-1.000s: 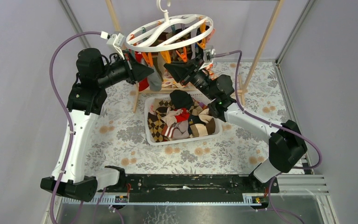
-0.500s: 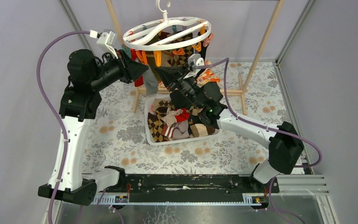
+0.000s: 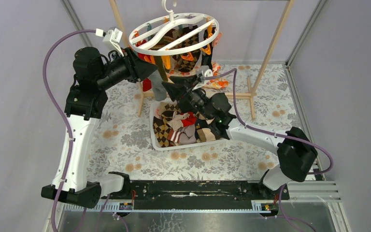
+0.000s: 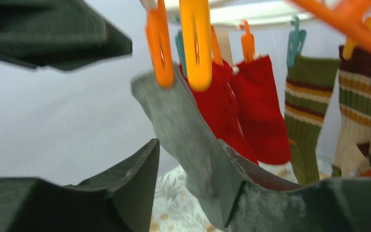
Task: Clip the socks to the hanger
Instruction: Open the clamp at the hanger.
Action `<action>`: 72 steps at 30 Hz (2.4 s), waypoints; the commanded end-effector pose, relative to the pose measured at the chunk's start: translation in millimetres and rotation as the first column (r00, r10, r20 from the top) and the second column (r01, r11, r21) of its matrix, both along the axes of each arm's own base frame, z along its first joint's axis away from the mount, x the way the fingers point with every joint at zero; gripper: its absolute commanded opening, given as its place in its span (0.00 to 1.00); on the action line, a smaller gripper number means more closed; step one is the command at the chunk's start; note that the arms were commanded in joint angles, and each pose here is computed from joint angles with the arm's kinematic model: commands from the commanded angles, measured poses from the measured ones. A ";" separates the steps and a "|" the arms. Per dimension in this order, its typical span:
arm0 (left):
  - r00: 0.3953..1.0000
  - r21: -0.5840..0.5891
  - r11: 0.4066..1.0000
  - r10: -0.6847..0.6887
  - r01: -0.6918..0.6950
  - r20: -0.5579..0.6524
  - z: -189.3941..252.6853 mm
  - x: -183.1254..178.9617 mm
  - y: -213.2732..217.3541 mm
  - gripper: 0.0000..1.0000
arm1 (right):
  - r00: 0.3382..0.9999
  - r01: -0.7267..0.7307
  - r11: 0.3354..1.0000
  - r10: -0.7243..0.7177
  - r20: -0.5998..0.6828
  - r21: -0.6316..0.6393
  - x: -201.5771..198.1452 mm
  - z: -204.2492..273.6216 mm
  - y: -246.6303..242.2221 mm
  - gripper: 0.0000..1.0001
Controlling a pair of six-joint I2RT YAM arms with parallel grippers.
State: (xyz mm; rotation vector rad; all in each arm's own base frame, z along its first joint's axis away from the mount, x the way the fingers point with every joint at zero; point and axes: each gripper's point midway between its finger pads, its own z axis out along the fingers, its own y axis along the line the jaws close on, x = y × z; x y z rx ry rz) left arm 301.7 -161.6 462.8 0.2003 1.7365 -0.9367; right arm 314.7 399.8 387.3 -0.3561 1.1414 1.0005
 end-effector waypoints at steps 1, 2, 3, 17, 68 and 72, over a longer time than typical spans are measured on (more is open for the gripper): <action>0.994 -0.062 0.995 -0.068 0.074 0.080 23.6 -6.3 -10.4 0.39 | 1.000 0.011 0.995 -0.013 0.022 0.102 -18.8 16.7 -27.3 0.56; 0.993 -0.076 0.993 -0.086 0.092 0.075 22.7 -7.3 -13.7 0.39 | 1.000 0.008 0.995 -0.009 0.012 0.098 -20.2 10.6 -28.6 0.58; 0.992 -0.087 0.990 -0.103 0.109 0.071 21.6 -7.4 -17.5 0.39 | 1.000 0.003 0.995 -0.003 0.004 0.100 -21.9 6.6 -29.6 0.60; 0.988 -0.018 0.991 -0.131 0.133 0.086 2.3 10.7 -43.8 0.33 | 0.988 -0.083 0.963 0.114 -0.108 0.256 -37.8 -20.7 -63.3 0.76; 0.958 0.358 0.916 0.247 -0.182 -0.146 -121.2 29.3 154.6 0.98 | 0.745 0.474 0.828 -0.559 -0.363 -0.300 -13.2 -143.3 -238.8 1.00; 0.941 0.362 0.915 0.265 -0.177 -0.211 -161.4 33.2 180.0 0.98 | 0.660 0.553 0.755 -0.655 -0.368 -0.351 -7.8 -153.0 -267.5 1.00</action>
